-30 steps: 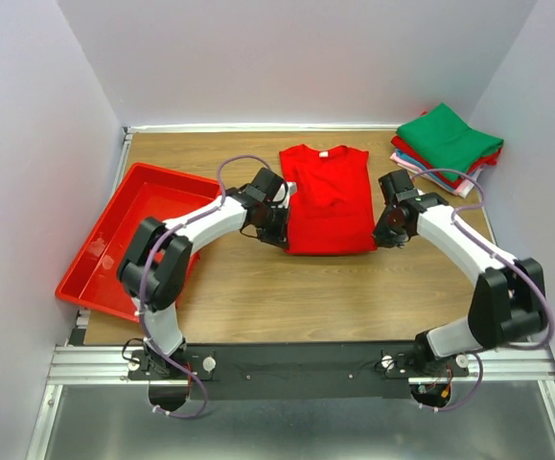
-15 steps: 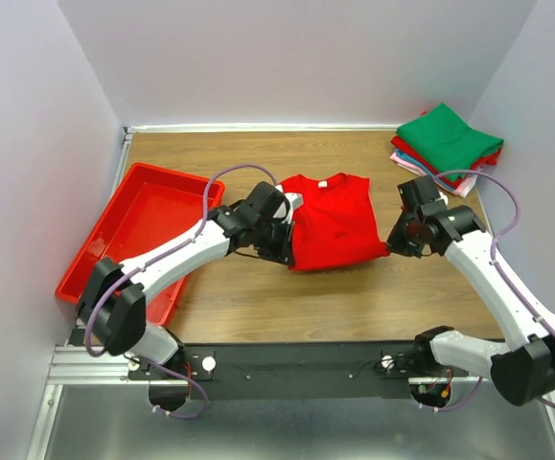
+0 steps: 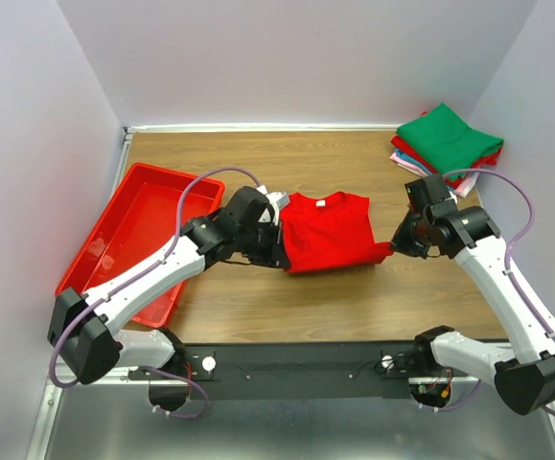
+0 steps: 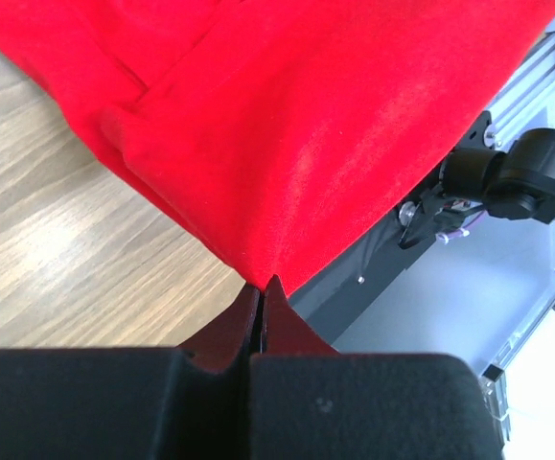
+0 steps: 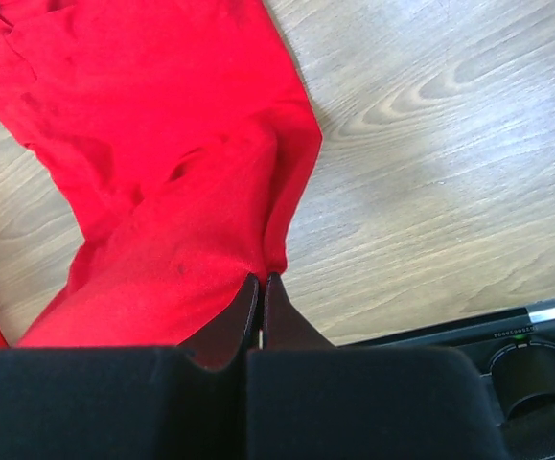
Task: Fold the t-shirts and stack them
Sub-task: Fold the tshirt
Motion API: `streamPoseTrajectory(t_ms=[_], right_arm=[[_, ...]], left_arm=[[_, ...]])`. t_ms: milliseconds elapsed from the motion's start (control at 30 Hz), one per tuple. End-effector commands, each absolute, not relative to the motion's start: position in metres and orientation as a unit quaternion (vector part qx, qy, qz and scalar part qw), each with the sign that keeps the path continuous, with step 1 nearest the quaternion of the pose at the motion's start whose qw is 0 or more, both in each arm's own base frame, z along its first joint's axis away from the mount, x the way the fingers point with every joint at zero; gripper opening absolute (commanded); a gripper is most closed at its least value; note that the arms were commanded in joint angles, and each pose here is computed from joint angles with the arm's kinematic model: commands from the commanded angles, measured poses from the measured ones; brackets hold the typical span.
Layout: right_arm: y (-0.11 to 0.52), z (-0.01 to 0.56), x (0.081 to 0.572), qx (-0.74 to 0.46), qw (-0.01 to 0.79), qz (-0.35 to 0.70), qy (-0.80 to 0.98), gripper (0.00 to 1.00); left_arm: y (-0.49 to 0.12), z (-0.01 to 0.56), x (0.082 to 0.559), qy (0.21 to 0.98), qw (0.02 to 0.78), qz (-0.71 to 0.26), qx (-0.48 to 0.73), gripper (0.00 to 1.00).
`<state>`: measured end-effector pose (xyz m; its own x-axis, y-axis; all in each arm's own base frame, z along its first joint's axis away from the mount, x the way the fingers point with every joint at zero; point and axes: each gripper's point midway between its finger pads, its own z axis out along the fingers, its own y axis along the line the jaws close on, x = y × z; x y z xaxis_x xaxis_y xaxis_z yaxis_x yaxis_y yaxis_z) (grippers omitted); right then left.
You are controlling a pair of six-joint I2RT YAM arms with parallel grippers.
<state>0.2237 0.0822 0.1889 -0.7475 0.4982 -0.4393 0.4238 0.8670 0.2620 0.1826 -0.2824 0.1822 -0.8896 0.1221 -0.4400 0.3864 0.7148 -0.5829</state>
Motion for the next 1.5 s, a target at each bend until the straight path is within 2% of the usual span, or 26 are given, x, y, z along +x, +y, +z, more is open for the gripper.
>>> streamPoseTrajectory(t_ms=[0, 300, 633, 1133, 1167, 1200, 1267, 1300, 1333, 1400, 1467], right_arm=[[0.077, 0.195, 0.241, 0.267, 0.279, 0.060, 0.920, 0.01], [0.080, 0.205, 0.287, 0.276, 0.313, 0.041, 0.908, 0.01], [0.082, 0.202, 0.343, 0.270, 0.334, -0.005, 0.903, 0.01], [0.099, 0.161, 0.440, 0.242, 0.322, -0.044, 0.914, 0.01], [0.100, 0.143, 0.447, 0.237, 0.308, -0.054, 0.920, 0.01], [0.101, 0.149, 0.461, 0.241, 0.320, -0.047, 0.915, 0.01], [0.106, 0.128, 0.481, 0.239, 0.304, -0.042, 0.921, 0.08], [0.107, 0.124, 0.489, 0.240, 0.301, -0.036, 0.922, 0.34], [0.107, 0.126, 0.498, 0.238, 0.305, -0.030, 0.922, 0.50], [0.119, 0.140, 0.521, 0.224, 0.322, 0.001, 0.920, 0.74], [0.126, 0.156, 0.534, 0.215, 0.339, 0.025, 0.915, 0.82]], left_arm=[[-0.283, 0.175, 0.184, 0.912, 0.178, -0.342, 0.137, 0.00], [-0.290, 0.170, 0.206, 0.916, 0.183, -0.331, 0.133, 0.00], [-0.276, 0.162, 0.262, 0.923, 0.193, -0.311, 0.118, 0.00], [-0.259, 0.121, 0.346, 0.940, 0.175, -0.280, 0.084, 0.00], [-0.252, 0.118, 0.356, 0.941, 0.177, -0.279, 0.073, 0.00], [-0.252, 0.113, 0.366, 0.942, 0.174, -0.278, 0.068, 0.08], [-0.242, 0.108, 0.385, 0.944, 0.184, -0.271, 0.049, 0.32], [-0.241, 0.117, 0.400, 0.941, 0.200, -0.271, 0.044, 0.48], [-0.238, 0.112, 0.410, 0.943, 0.200, -0.265, 0.037, 0.53], [-0.228, 0.127, 0.437, 0.941, 0.227, -0.250, 0.022, 0.67], [-0.223, 0.138, 0.448, 0.940, 0.240, -0.242, 0.023, 0.74]])
